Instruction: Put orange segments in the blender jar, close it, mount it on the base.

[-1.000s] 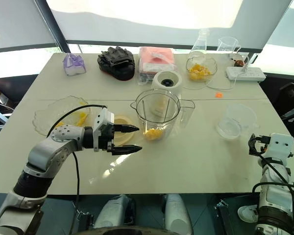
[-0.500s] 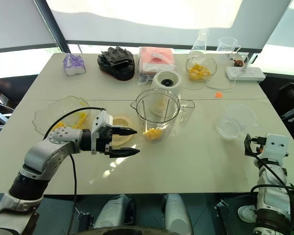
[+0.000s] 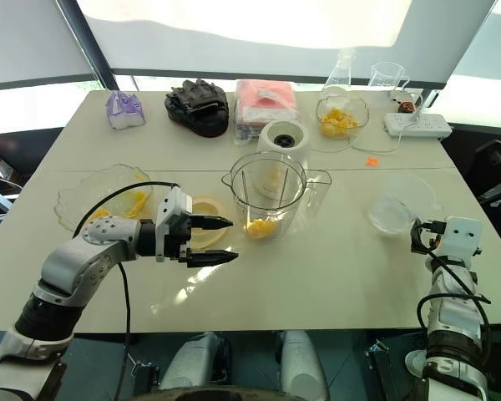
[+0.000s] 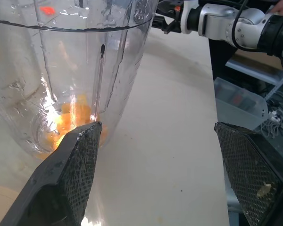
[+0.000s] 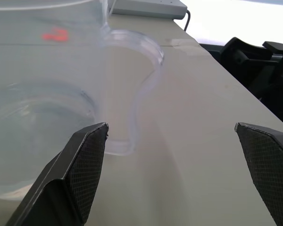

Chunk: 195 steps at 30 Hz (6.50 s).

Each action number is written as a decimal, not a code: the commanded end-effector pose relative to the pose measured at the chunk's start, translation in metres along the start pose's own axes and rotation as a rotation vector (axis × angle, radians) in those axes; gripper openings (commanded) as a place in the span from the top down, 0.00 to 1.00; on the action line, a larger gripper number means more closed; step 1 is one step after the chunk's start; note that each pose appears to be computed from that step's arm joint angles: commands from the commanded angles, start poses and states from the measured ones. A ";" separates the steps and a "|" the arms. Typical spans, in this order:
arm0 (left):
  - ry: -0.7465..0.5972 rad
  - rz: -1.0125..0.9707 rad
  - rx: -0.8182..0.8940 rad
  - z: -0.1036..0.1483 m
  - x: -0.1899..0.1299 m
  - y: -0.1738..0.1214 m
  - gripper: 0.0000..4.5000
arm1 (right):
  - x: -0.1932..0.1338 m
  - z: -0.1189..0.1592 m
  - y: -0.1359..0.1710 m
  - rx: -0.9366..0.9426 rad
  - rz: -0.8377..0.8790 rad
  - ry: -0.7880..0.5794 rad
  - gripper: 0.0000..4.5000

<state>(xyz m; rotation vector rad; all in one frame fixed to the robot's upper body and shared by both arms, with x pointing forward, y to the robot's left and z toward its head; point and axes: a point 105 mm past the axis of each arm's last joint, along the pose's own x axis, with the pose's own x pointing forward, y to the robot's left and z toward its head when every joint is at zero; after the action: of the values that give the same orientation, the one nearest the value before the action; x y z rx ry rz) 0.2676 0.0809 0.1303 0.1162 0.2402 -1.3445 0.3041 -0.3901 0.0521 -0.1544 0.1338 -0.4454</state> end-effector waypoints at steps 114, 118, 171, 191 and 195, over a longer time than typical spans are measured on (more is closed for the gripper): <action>-0.157 0.206 0.075 0.069 -0.075 0.041 0.10 | -0.070 0.295 0.161 -1.013 0.535 -1.015 0.99; -0.155 0.209 0.076 0.069 -0.075 0.042 0.10 | -0.072 0.300 0.162 -1.039 0.506 -1.049 0.99; -0.154 0.093 0.064 0.072 -0.056 0.030 0.10 | -0.030 0.235 0.033 0.036 0.295 -0.339 0.99; -0.174 0.238 -0.008 0.053 -0.065 0.044 0.10 | 0.015 0.052 0.010 0.061 0.031 -0.043 0.99; -0.167 0.266 -0.015 0.048 -0.069 0.048 0.10 | 0.019 0.037 0.013 0.037 0.039 -0.026 0.99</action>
<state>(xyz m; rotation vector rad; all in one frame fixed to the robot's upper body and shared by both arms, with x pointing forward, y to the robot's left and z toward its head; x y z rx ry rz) 0.3054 0.1418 0.1825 0.0043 0.1280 -1.0941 0.3265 -0.3807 0.0642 -0.0818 0.1797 -0.4124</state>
